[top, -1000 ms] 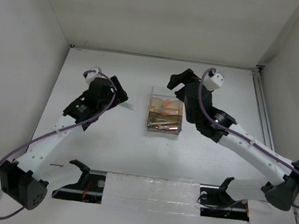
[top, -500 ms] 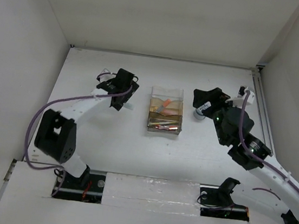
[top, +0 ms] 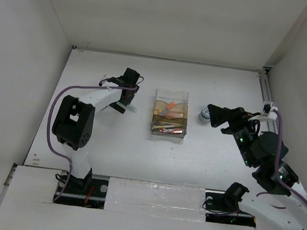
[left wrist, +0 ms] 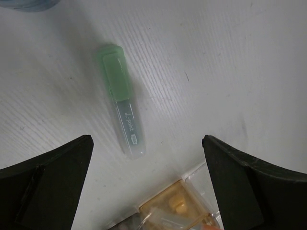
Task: Sort the stationery into containers
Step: Grab a piece of stationery with the left arm
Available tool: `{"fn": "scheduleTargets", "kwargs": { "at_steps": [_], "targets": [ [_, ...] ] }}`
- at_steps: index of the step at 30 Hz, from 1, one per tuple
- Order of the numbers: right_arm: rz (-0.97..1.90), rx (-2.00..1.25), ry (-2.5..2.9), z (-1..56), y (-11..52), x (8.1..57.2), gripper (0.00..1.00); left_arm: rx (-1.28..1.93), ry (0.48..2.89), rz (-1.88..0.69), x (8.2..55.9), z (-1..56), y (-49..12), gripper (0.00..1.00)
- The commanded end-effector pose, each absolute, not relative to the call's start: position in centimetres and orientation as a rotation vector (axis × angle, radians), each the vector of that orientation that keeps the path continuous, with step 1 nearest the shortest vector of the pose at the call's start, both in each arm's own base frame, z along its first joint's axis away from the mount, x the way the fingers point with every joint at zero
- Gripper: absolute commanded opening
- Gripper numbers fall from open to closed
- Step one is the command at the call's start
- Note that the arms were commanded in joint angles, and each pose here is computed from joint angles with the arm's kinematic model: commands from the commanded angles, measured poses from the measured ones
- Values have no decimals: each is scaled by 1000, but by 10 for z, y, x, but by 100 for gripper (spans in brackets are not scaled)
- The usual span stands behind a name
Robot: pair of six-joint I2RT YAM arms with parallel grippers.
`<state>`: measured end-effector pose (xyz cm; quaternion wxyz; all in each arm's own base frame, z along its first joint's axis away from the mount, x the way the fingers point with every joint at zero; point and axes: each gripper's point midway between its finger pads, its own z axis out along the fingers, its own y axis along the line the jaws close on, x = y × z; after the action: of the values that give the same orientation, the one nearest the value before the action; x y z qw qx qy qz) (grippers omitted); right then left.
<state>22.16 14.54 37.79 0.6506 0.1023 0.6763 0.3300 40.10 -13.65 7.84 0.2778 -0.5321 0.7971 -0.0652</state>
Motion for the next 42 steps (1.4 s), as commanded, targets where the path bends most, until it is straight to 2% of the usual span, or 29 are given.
{"fn": "scheduleTargets", "kwargs": {
  "at_steps": [1, 9, 11, 14, 15, 17, 18, 20, 23, 24, 26, 27, 28, 33, 37, 42],
  "targets": [
    [757, 173, 1551, 374, 152, 219, 86, -1518, 2091, -56, 400, 70, -120, 97],
    [764, 151, 1552, 374, 155, 217, 86, -1578, 2119, 30, 398, 41, -110, 87],
    [763, 150, 1553, 371, 156, 218, 86, -1579, 2124, 39, 399, 37, -110, 79],
    [756, 139, 1542, 377, 154, 217, 86, -1585, 2151, 69, 398, 30, -112, 77],
    [756, 139, 1542, 377, 154, 217, 86, -1590, 2163, 65, 399, 30, -114, 62],
    [749, 132, 1541, 378, 153, 216, 86, -1597, 2193, 98, 397, 21, -115, 47],
    [748, 132, 1541, 378, 153, 216, 86, -1598, 2199, 111, 396, 19, -115, 42],
    [754, 135, 1532, 381, 151, 214, 86, -1604, 2227, 146, 395, 11, -116, 41],
    [752, 145, 1522, 383, 147, 214, 86, -1622, 2249, 185, 393, 5, -114, 20],
    [766, 139, 1514, 386, 146, 211, 86, -1624, 2261, 212, 389, -1, -112, 20],
    [762, 133, 1505, 388, 144, 210, 86, -1630, 2274, 215, 387, -4, -114, 9],
    [762, 133, 1505, 388, 144, 210, 86, -1630, 2275, 216, 386, -7, -113, 7],
    [767, 135, 1496, 390, 142, 209, 86, -1625, 2292, 209, 385, -8, -115, 0],
    [758, 127, 1495, 389, 139, 208, 86, -1549, 2350, 160, 387, -14, -121, 0],
    [765, 119, 1496, 391, 139, 206, 86, -1426, 2225, 149, 397, 48, -122, 0],
    [748, 121, 1511, 387, 137, 207, 86, -1373, 2061, -35, 404, 121, -124, 0]
  ]
}}
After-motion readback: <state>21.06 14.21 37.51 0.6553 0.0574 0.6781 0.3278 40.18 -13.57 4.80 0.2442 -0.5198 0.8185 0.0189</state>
